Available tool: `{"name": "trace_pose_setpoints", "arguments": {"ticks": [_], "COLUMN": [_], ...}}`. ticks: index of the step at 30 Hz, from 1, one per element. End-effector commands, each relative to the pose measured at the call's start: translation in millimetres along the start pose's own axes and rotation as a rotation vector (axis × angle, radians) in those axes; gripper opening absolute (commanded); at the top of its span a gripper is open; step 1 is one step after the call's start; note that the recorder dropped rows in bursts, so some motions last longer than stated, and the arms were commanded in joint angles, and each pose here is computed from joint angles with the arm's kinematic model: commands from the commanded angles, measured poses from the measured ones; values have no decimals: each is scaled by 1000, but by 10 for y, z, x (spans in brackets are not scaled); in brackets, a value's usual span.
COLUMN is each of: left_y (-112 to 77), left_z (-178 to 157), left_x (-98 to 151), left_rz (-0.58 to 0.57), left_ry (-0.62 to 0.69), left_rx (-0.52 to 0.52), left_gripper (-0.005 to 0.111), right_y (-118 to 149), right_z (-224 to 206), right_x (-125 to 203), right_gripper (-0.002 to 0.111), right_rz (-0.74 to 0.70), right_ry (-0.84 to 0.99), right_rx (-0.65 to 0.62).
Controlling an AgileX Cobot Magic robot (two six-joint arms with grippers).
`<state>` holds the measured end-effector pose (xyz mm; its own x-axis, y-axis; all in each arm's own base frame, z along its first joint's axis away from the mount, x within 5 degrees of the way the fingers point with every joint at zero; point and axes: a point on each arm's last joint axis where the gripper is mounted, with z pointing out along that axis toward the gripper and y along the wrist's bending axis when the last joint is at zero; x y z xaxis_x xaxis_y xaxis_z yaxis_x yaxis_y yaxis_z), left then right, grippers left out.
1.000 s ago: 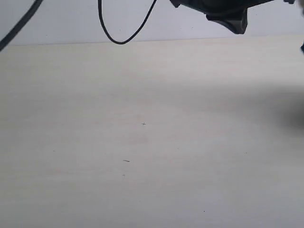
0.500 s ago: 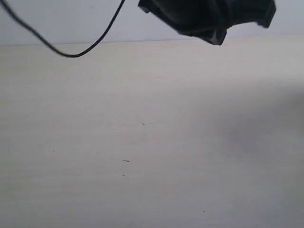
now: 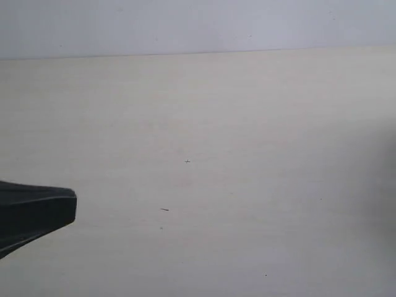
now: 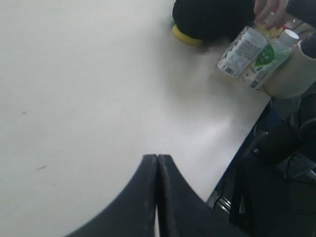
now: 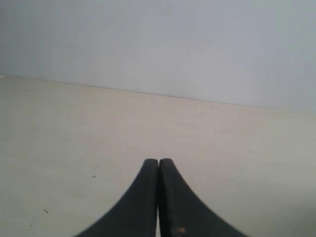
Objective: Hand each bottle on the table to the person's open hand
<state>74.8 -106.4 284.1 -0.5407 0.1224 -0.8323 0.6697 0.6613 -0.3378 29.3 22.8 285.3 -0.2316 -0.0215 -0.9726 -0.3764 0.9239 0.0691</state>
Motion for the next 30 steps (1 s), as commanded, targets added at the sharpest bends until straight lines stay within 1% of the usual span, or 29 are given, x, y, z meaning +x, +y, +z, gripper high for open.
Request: {"name": "trace_pose_setpoints", "arguments": {"ticks": [1,4,6,7,8,10,12,14,16,19,21,22,26,30], "left_y": [11,9,13,30,53,129,233,324,409,498,535,554,689,810], "left_z": [-169,-189,-213,-240,-284,-377,-499,-589,-661,-724,-744,-748,-678,-599], "left_x": [87,84,33,-2,-49,-85,-39,65,202,382,487,535,676,829], "left_rz": [-7,-9,31,41,44,55,63,67,99,171,192,185,129,74], "left_ry": [30,21,-49,-99,-189,-332,-450,-512,-566,-613,-637,-650,-612,-566], "left_rx": [6,10,11,0,-6,-54,-145,-246,-368,-547,-633,-671,-797,-873], "left_gripper": [0,0,0,0,0,0,0,0,0,0,0,0,0,0], "right_y": [-7,-7,-7,-7,-7,-7,-3,-3,-3,-3,-3,-3,-3,-3], "right_z": [-4,-4,-4,-4,-4,-4,-4,-4,-3,-3,-3,-3,-3,-3], "right_x": [-4,-4,-4,-4,-4,-4,-5,-5,-3,-3,-3,-3,-3,-3], "right_gripper": [0,0,0,0,0,0,0,0,0,0,0,0,0,0], "right_rz": [-8,-8,-8,-8,-8,-8,-3,-3,-3,-3,-3,-3,-3,-3], "right_ry": [-16,-16,-16,-16,-16,-16,-17,-17,-15,-15,-15,-15,-15,-15], "right_rx": [10,10,10,10,10,10,6,6,5,5,5,5,5,5]}}
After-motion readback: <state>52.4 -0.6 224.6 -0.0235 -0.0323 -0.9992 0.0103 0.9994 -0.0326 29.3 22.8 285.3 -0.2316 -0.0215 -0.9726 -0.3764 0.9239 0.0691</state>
